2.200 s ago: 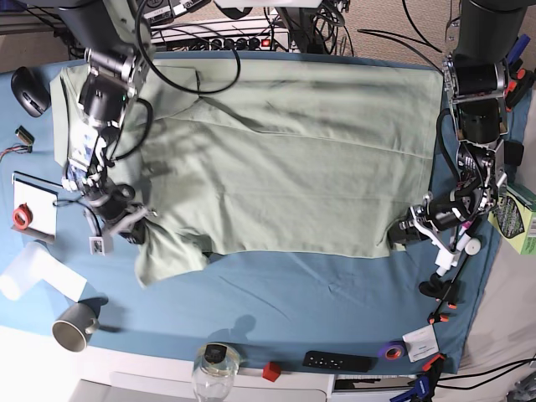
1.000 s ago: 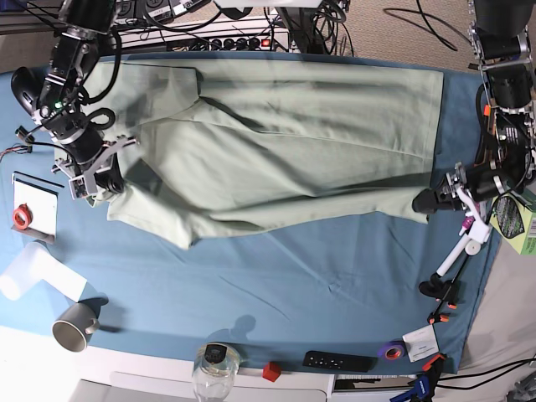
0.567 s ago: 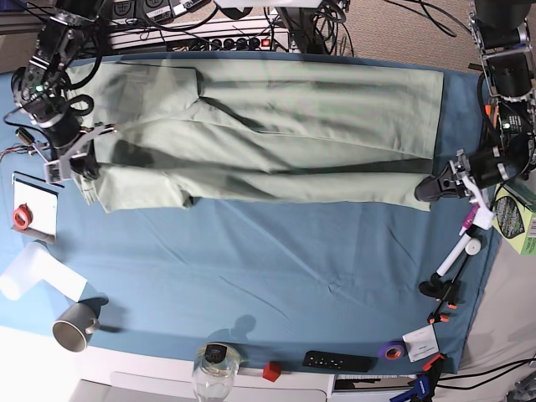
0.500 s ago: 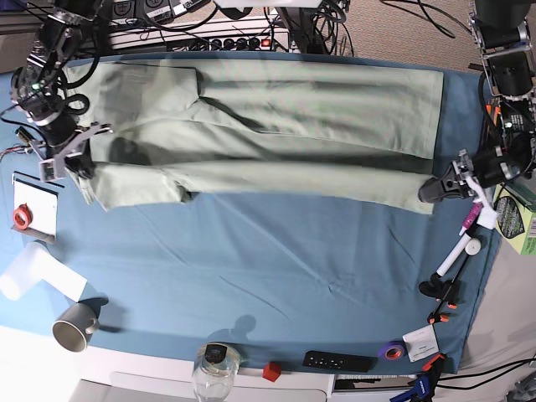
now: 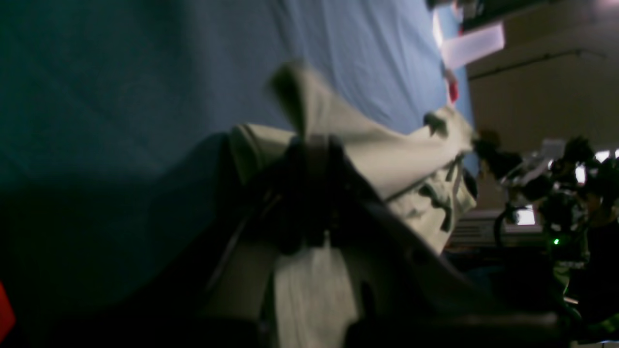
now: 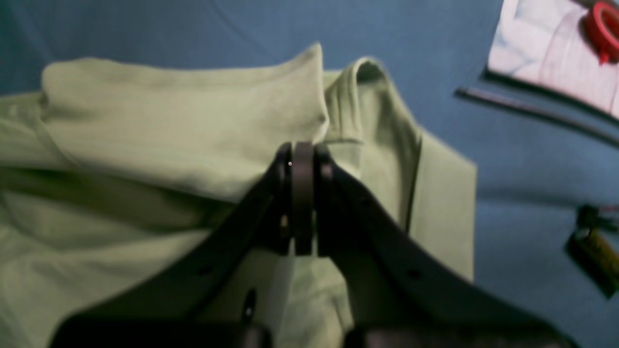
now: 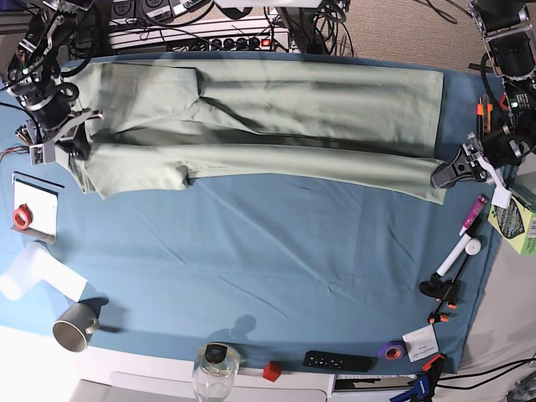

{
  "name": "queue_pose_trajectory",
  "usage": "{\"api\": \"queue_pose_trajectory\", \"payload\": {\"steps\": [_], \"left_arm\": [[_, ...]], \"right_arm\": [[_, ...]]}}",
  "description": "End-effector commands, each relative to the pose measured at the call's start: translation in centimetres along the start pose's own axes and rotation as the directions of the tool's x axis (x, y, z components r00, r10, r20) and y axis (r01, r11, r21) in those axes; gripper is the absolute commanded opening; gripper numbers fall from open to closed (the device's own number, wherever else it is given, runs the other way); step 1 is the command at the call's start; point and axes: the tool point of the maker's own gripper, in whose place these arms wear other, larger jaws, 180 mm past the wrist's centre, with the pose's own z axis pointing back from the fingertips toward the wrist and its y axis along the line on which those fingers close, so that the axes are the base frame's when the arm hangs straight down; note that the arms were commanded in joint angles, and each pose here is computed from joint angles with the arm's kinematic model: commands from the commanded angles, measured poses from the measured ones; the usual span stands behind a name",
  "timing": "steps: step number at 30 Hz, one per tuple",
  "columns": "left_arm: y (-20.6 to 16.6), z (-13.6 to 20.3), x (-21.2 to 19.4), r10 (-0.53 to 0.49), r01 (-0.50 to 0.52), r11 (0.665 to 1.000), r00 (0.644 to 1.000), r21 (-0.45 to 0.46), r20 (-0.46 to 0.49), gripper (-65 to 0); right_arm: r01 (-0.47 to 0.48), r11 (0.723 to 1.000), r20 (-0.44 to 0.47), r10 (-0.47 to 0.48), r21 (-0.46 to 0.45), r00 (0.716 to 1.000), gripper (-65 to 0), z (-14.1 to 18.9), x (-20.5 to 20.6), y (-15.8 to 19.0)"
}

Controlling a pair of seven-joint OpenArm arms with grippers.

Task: Fold the T-shirt properly
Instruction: 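Pull both held hem corners apart, stretching the shirt lengthwise, then lay the stretched shirt flat and hold both ends still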

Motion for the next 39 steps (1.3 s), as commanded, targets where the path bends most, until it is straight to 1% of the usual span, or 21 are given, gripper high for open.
{"api": "queue_pose_trajectory", "payload": {"steps": [1, 7, 12, 15, 24, 28, 36, 39], "left_arm": [[0.1, 0.7, 0.9, -0.013, 0.013, 1.000, 1.000, 0.014, 0.006, -65.0], [0.1, 0.7, 0.7, -0.013, 0.013, 1.000, 1.000, 0.014, -0.007, -65.0], [-0.1, 0.8, -0.1, -0.003, 0.003, 1.000, 0.999, 0.001, -0.035, -65.0], [0.2, 1.0, -1.2, 0.009, -0.009, 1.000, 0.998, 0.009, -0.067, -65.0], [1.1, 1.9, -3.8, 0.054, -0.051, 0.998, 0.993, 0.036, -0.104, -65.0], [1.3, 2.1, -4.6, 0.065, -0.060, 0.997, 0.991, 0.043, -0.119, -65.0], [1.3, 2.3, -5.8, 0.069, -0.062, 0.997, 0.981, 0.045, -0.180, -65.0], [1.4, 2.5, -6.2, 0.076, -0.068, 0.997, 0.980, 0.049, -0.185, -65.0]], "right_arm": [[-0.016, 1.000, 0.042, 0.017, -0.013, 0.999, -65.0, 0.5, 1.4, -0.6], [0.024, 0.999, 0.037, -0.025, 0.024, 0.999, -65.0, 0.8, 0.8, 0.1], [0.024, 0.999, 0.031, -0.024, 0.023, 0.999, -65.0, 0.8, 0.7, 0.1], [0.024, 0.999, 0.016, -0.024, 0.023, 1.000, -65.0, 0.8, 0.4, 0.1], [0.024, 0.999, -0.024, -0.023, 0.024, 0.999, -65.0, 0.8, -0.4, 0.1], [0.024, 0.999, -0.027, -0.023, 0.024, 0.999, -65.0, 0.8, -0.4, 0.1], [0.024, 0.999, -0.033, -0.023, 0.024, 0.999, -65.0, 0.8, -0.5, 0.1], [0.024, 0.999, -0.035, -0.023, 0.024, 0.999, -65.0, 0.8, -0.6, 0.1]]}}
